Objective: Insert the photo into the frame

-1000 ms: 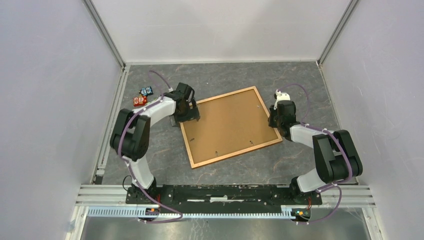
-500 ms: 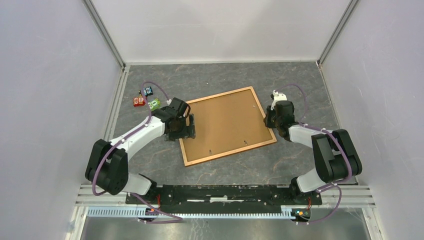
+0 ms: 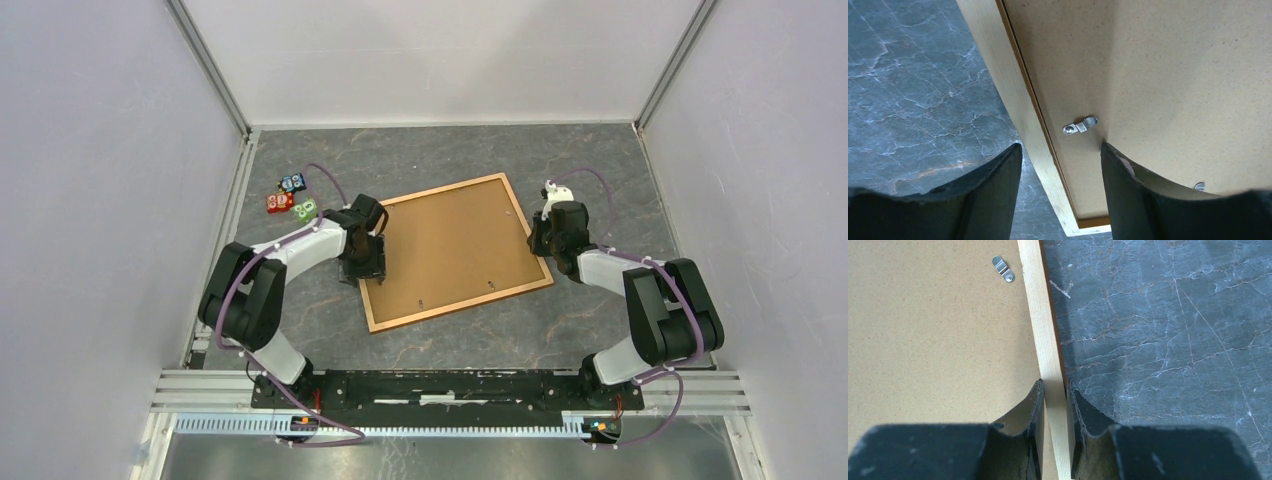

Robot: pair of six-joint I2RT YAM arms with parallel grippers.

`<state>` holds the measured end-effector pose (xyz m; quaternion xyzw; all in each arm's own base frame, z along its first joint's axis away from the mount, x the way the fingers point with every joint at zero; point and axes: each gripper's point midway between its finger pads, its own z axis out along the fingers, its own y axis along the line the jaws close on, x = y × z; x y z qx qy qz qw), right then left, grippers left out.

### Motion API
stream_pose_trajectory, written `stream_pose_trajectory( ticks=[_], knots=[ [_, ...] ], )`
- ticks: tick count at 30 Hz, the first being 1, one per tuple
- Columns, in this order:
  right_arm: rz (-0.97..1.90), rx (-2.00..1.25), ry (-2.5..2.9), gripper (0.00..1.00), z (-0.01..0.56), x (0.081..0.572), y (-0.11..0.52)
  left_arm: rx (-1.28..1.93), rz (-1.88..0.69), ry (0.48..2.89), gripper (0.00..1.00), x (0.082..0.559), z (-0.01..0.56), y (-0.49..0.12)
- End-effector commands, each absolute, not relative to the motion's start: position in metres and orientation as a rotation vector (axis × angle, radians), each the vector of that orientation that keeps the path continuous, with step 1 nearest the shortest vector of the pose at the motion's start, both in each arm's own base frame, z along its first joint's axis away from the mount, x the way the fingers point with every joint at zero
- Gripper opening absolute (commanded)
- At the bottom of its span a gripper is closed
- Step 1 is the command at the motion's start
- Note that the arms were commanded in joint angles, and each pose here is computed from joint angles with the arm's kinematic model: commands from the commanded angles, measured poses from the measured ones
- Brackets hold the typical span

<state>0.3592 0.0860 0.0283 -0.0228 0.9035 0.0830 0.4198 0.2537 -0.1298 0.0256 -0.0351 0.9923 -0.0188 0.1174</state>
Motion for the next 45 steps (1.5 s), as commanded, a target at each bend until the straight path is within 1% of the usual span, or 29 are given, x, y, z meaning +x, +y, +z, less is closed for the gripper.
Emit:
stream_pose_trajectory(
  ticks=[1,7,10,13,14,15,16,17,21,24,30,36,38,43,45],
  knots=[
    [0.255,-0.068,2.279,0.0,0.025,0.353,0.093,-0.065,-0.052,2.87,0.61,0.268,0.029,-0.132],
    [0.269,-0.082,2.274,0.0,0.026,0.354,0.095,-0.109,-0.003,2.846,0.52,0.279,0.023,-0.13],
    [0.274,-0.083,2.273,0.0,0.026,0.354,0.096,-0.159,0.016,2.831,0.51,0.284,0.02,-0.129],
    [0.279,-0.087,2.274,0.0,0.026,0.354,0.097,-0.206,0.044,2.813,0.43,0.29,0.016,-0.127],
    [0.28,-0.089,2.276,0.0,0.025,0.354,0.097,-0.217,0.05,2.809,0.43,0.291,0.015,-0.126],
    [0.281,-0.09,2.275,0.0,0.025,0.355,0.097,-0.233,0.054,2.809,0.46,0.292,0.013,-0.126],
    [0.284,-0.091,2.276,0.0,0.025,0.354,0.098,-0.25,0.055,2.81,0.54,0.293,0.012,-0.127],
    [0.286,-0.092,2.275,0.0,0.025,0.354,0.098,-0.261,0.051,2.814,0.56,0.294,0.01,-0.128],
    [0.294,-0.099,2.275,0.0,0.025,0.355,0.099,-0.264,0.009,2.817,0.57,0.297,0.008,-0.134],
    [0.3,-0.103,2.274,0.0,0.025,0.355,0.1,-0.263,0.035,2.811,0.57,0.296,0.01,-0.13],
    [0.303,-0.104,2.273,0.0,0.025,0.355,0.101,-0.321,0.08,2.811,0.44,0.294,0.003,-0.115],
    [0.312,-0.109,2.27,0.0,0.026,0.355,0.102,-0.434,0.057,2.784,0.37,0.299,0.004,-0.109],
    [0.317,-0.112,2.269,0.0,0.026,0.355,0.103,-0.5,0.041,2.773,0.33,0.301,0.004,-0.11],
    [0.32,-0.113,2.268,0.0,0.026,0.355,0.103,-0.715,0.068,2.716,0.2,0.298,0.003,-0.104],
    [0.32,-0.113,2.267,0.0,0.026,0.354,0.103,-0.799,0.068,2.698,0.12,0.292,0.003,-0.103]
  ],
)
